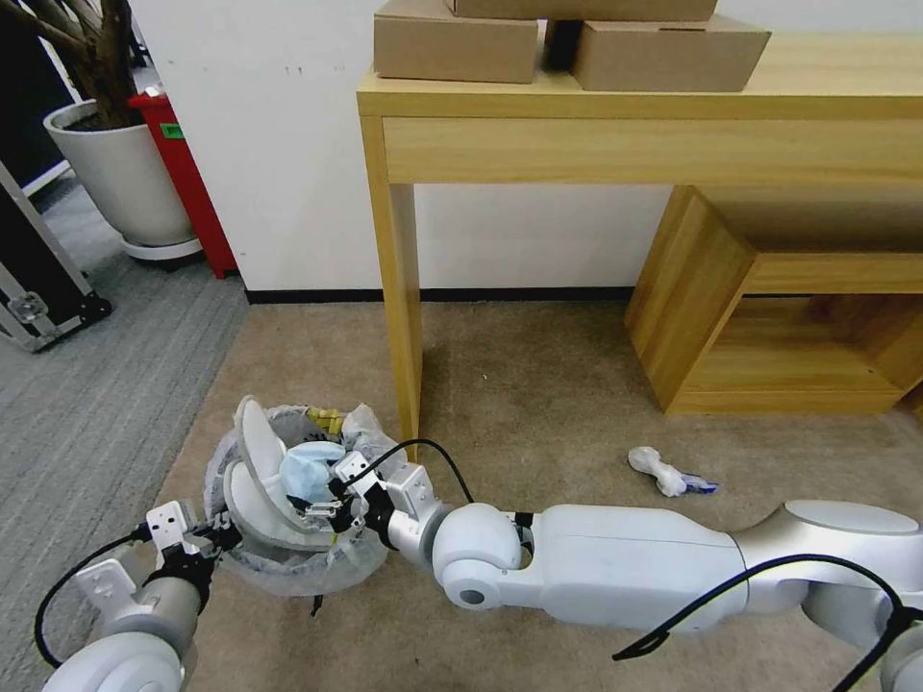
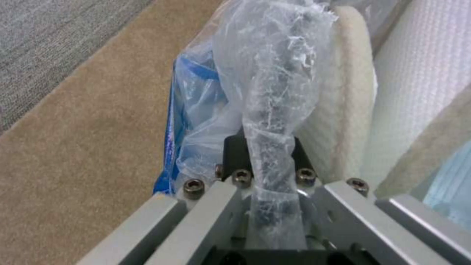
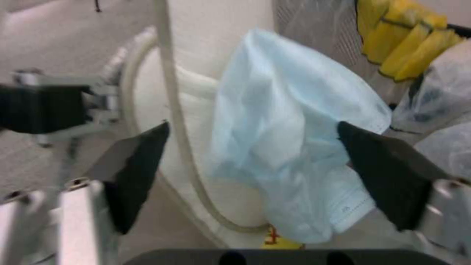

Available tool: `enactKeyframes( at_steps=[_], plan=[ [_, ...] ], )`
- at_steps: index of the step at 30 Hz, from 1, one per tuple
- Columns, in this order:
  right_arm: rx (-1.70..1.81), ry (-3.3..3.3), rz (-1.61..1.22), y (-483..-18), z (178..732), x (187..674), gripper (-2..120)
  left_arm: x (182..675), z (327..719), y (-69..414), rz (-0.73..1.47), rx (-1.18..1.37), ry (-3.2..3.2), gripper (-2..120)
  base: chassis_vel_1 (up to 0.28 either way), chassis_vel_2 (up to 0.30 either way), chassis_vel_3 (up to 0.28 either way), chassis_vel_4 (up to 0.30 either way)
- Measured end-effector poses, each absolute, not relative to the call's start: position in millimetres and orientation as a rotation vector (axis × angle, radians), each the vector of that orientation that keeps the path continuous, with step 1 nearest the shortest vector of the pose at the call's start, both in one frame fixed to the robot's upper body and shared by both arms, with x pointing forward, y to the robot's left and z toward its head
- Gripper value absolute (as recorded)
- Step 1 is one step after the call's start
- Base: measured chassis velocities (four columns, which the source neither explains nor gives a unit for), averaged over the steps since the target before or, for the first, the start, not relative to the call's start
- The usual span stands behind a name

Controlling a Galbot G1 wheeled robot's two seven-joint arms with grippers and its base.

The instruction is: Pick up the trash bin and place the garbage on the floor into it.

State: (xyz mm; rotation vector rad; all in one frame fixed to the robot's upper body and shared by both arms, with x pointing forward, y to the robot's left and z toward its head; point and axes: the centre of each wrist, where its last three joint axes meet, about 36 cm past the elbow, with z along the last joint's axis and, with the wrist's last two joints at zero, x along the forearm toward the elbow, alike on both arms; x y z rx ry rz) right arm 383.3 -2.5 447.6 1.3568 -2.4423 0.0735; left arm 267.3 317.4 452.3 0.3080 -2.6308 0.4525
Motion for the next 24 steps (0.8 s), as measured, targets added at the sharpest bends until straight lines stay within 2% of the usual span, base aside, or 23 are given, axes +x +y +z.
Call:
enactKeyframes(
  at_steps=[5,17,24],
  plan=[
    [1.391,-2.457,0.053,-17.6,450.8,383.0,99,268.2,450.4,318.5,0.450,0.315,-2.628,0,0.000,0.000,0.000,0.000],
    [1.437,-2.544,-0.030,-36.3,461.4,386.7,92,266.3,448.3,317.7,0.440,0.322,-2.618,0,0.000,0.000,0.000,0.000],
    [1.416,-2.666,-0.193,-46.4,487.7,408.1,95,264.0,449.8,321.3,0.424,0.312,-2.621,0,0.000,0.000,0.000,0.000]
  ],
)
